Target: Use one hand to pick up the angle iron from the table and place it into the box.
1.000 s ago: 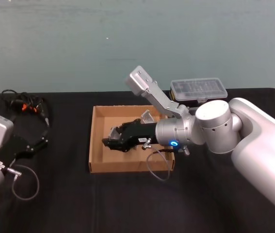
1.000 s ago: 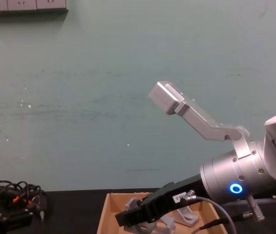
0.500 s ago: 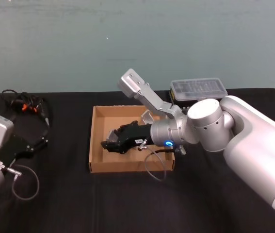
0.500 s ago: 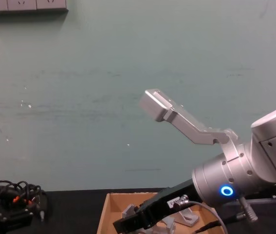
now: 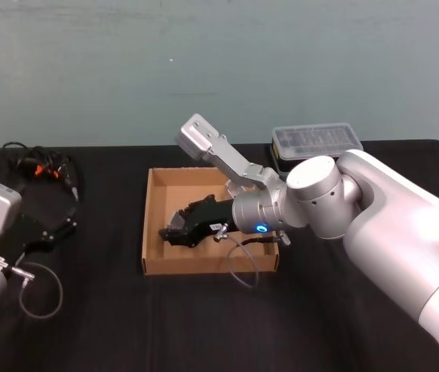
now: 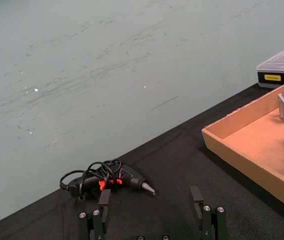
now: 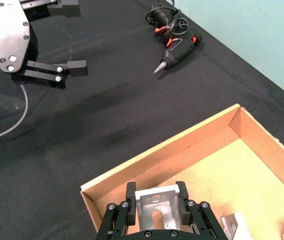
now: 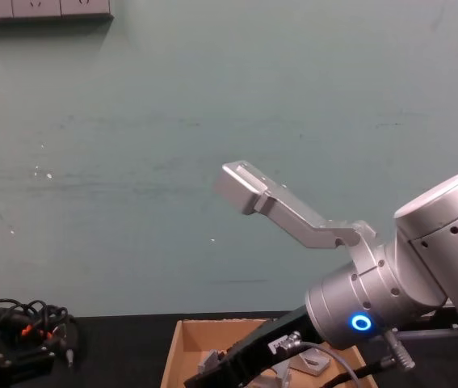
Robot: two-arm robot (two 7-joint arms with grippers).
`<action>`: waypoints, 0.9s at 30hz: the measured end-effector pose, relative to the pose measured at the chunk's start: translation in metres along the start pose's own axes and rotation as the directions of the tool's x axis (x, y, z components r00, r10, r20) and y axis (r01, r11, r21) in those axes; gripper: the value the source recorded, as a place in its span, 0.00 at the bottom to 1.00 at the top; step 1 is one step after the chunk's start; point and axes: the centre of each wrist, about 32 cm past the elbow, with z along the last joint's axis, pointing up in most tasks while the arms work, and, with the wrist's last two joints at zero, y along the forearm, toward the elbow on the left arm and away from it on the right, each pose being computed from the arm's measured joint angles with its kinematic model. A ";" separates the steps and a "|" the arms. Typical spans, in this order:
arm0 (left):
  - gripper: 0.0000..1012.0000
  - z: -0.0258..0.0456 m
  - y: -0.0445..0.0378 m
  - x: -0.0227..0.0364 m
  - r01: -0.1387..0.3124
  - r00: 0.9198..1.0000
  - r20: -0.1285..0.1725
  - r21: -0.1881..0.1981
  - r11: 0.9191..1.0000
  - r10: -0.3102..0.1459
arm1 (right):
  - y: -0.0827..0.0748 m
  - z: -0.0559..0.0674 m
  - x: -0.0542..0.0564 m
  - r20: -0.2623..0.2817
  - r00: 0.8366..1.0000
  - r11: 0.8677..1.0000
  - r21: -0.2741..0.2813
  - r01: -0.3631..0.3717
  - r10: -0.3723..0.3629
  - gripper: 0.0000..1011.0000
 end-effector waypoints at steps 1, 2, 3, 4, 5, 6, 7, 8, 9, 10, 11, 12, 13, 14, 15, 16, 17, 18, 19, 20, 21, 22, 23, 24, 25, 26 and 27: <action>0.99 0.0000 0.0000 0.0000 0.000 1.000 0.000 0.000 1.000 0.000 | 0.001 0.000 0.000 0.002 1.000 1.000 -0.007 0.002 -0.002 0.47; 0.99 0.0000 0.0000 0.0000 0.000 1.000 0.000 0.000 1.000 0.000 | 0.002 0.001 0.000 0.003 1.000 1.000 -0.010 0.003 -0.003 0.47; 0.99 0.0000 0.0000 0.0000 0.000 1.000 0.000 0.000 1.000 0.000 | 0.002 0.001 0.000 0.004 1.000 1.000 -0.013 0.004 -0.004 0.47; 0.99 0.0000 0.0000 0.0000 0.000 1.000 0.000 0.000 1.000 0.000 | 0.003 0.001 0.000 0.004 1.000 1.000 -0.016 0.005 -0.005 0.47; 0.99 0.0000 0.0000 0.0000 0.000 1.000 0.000 0.000 1.000 0.000 | 0.003 0.001 0.000 0.004 1.000 1.000 -0.016 0.005 -0.005 0.47; 0.99 0.0000 0.0000 0.0000 0.000 1.000 0.000 0.000 1.000 0.000 | 0.003 0.001 0.000 0.004 1.000 1.000 -0.016 0.005 -0.005 0.47; 0.99 0.0000 0.0000 0.0000 0.000 1.000 0.000 0.000 1.000 0.000 | 0.003 0.001 0.000 0.004 1.000 1.000 -0.016 0.005 -0.005 0.47; 0.99 0.0000 0.0000 0.0000 0.000 1.000 0.000 0.000 1.000 0.000 | 0.003 0.001 0.001 0.005 1.000 1.000 -0.015 0.006 -0.006 0.47; 0.99 0.0000 0.0000 0.0000 0.000 1.000 0.000 0.000 1.000 0.000 | 0.003 0.001 0.001 0.005 1.000 1.000 -0.015 0.006 -0.006 0.47; 0.99 0.0000 0.0000 0.0000 0.000 1.000 0.000 0.000 1.000 0.000 | 0.003 0.001 0.001 0.005 1.000 1.000 -0.015 0.006 -0.005 0.47; 0.99 0.0000 0.0000 0.0000 0.000 1.000 0.000 0.000 1.000 0.000 | 0.002 0.001 0.001 0.005 1.000 1.000 -0.015 0.006 -0.006 0.47; 0.99 0.0000 0.0000 0.0000 0.000 1.000 0.000 0.000 1.000 0.000 | 0.002 0.001 0.001 0.005 1.000 1.000 -0.015 0.006 -0.005 0.47; 0.99 0.0000 0.0000 0.0000 0.000 1.000 0.000 0.000 1.000 0.000 | 0.002 0.001 0.001 0.005 1.000 1.000 -0.014 0.005 -0.005 0.47; 0.99 0.0000 0.0000 0.0000 0.000 1.000 0.000 0.000 1.000 0.000 | 0.002 0.001 0.001 0.005 1.000 1.000 -0.014 0.005 -0.005 0.47; 0.99 0.0000 0.0000 0.0000 0.000 1.000 0.000 0.000 1.000 0.000 | 0.002 0.001 0.001 0.005 1.000 1.000 -0.014 0.005 -0.005 0.48; 0.99 0.0000 0.0000 0.0000 0.000 1.000 0.000 0.000 1.000 0.000 | 0.002 0.001 0.000 0.005 1.000 1.000 -0.013 0.005 -0.005 0.48; 0.99 0.0000 0.0000 0.0000 0.000 1.000 0.000 0.000 1.000 0.000 | 0.002 0.001 0.000 0.004 1.000 1.000 -0.013 0.005 -0.005 0.53; 0.99 0.0000 0.0000 0.0000 0.000 1.000 0.000 0.000 1.000 0.000 | 0.002 0.001 0.000 0.004 1.000 1.000 -0.013 0.005 -0.005 0.55; 0.99 0.0000 0.0000 0.0000 0.000 1.000 0.000 0.000 1.000 0.000 | 0.002 0.001 0.000 0.004 1.000 1.000 -0.012 0.004 -0.004 0.60; 0.99 0.0000 0.0000 0.0000 0.000 1.000 0.000 0.000 1.000 0.000 | 0.002 0.001 0.000 0.004 1.000 1.000 -0.012 0.004 -0.004 0.62; 0.99 0.0000 0.0000 0.0000 0.000 1.000 0.000 0.000 1.000 0.000 | 0.002 0.001 0.000 0.004 1.000 1.000 -0.012 0.004 -0.004 0.64; 0.99 0.0000 0.0000 0.0000 0.000 1.000 0.000 0.000 1.000 0.000 | 0.002 0.001 0.000 0.004 1.000 1.000 -0.012 0.004 -0.004 0.68; 0.99 0.0000 0.0000 0.0000 0.000 1.000 0.000 0.000 1.000 0.000 | 0.002 0.001 0.000 0.004 1.000 1.000 -0.012 0.004 -0.004 0.72; 0.99 0.0000 0.0000 0.0000 0.000 1.000 0.000 0.000 1.000 0.000 | 0.002 0.001 0.000 0.004 1.000 1.000 -0.011 0.004 -0.004 0.73; 0.99 0.0000 0.0000 0.0000 0.000 1.000 0.000 0.000 1.000 0.000 | 0.002 0.001 0.000 0.004 1.000 1.000 -0.011 0.004 -0.004 0.74; 0.99 0.0000 0.0000 0.0000 0.000 1.000 0.000 0.000 1.000 0.000 | 0.002 0.001 0.000 0.004 1.000 1.000 -0.011 0.004 -0.004 0.81; 0.99 0.0000 0.0000 0.0000 0.000 1.000 0.000 0.000 1.000 0.000 | 0.002 0.001 0.000 0.003 1.000 1.000 -0.011 0.003 -0.003 0.82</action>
